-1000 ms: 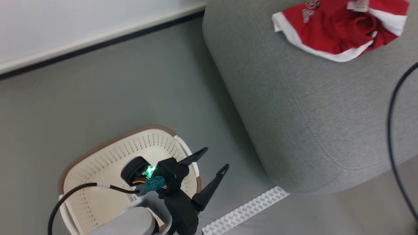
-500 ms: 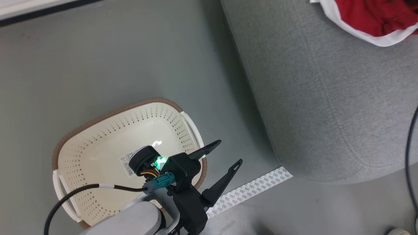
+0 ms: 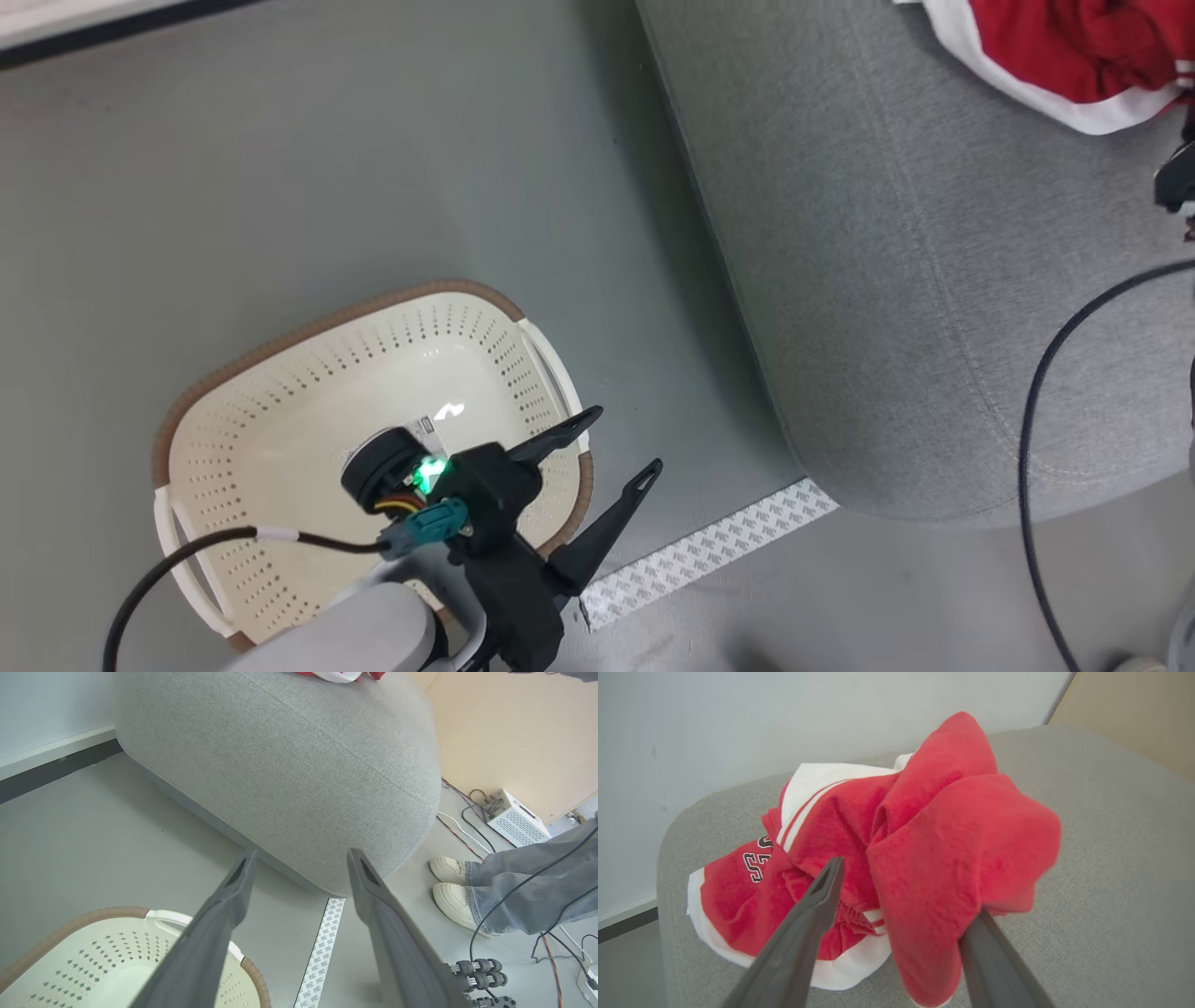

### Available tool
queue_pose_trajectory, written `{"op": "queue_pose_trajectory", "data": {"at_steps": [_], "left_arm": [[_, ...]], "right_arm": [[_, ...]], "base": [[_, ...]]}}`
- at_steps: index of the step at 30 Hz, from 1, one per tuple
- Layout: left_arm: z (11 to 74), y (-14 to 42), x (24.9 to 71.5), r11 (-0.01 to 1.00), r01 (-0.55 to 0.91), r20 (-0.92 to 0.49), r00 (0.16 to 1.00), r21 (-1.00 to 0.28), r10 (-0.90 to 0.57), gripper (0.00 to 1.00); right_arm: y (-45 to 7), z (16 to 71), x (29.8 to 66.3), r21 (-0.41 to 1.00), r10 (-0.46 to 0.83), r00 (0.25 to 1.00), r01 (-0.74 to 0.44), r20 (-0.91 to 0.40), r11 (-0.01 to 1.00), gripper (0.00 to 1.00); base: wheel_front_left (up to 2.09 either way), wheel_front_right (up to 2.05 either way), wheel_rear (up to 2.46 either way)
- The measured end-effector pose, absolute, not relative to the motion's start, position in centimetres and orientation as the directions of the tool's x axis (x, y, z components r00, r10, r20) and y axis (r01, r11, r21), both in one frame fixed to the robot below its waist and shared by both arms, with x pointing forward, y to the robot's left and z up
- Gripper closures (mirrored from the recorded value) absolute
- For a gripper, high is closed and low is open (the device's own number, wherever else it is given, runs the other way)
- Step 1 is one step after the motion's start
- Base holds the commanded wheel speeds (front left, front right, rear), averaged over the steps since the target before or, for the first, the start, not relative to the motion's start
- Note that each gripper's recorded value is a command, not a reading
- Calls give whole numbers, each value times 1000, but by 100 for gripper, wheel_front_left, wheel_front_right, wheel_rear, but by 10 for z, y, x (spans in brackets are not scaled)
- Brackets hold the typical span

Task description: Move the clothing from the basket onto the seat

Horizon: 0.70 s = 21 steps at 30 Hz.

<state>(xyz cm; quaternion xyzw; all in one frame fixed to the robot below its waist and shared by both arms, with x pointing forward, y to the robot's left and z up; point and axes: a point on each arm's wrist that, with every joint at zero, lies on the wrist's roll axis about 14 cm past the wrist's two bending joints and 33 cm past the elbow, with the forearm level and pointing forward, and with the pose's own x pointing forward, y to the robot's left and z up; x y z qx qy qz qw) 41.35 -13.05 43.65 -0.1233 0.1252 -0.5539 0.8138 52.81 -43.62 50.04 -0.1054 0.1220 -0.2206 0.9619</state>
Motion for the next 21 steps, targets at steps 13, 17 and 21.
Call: {"op": "queue_pose_trajectory", "data": {"at_steps": [13, 17, 21], "left_arm": [[471, -104, 415, 491, 828, -27, 504, -270, -864, 0], [483, -86, 416, 571, 779, 7, 592, -259, -806, 0], [493, -62, 418, 667, 698, 14, 694, -260, -720, 0]], "right_arm": [[-393, 512, 482, -377, -288, 946, 215, -150, 901, 0], [-372, 508, 460, -355, -237, 961, 175, -141, 919, 0], [-330, 496, 439, -314, -149, 977, 95, -151, 945, 0]], "base": [[0, 0, 0], [0, 0, 0], [0, 0, 0]]}}
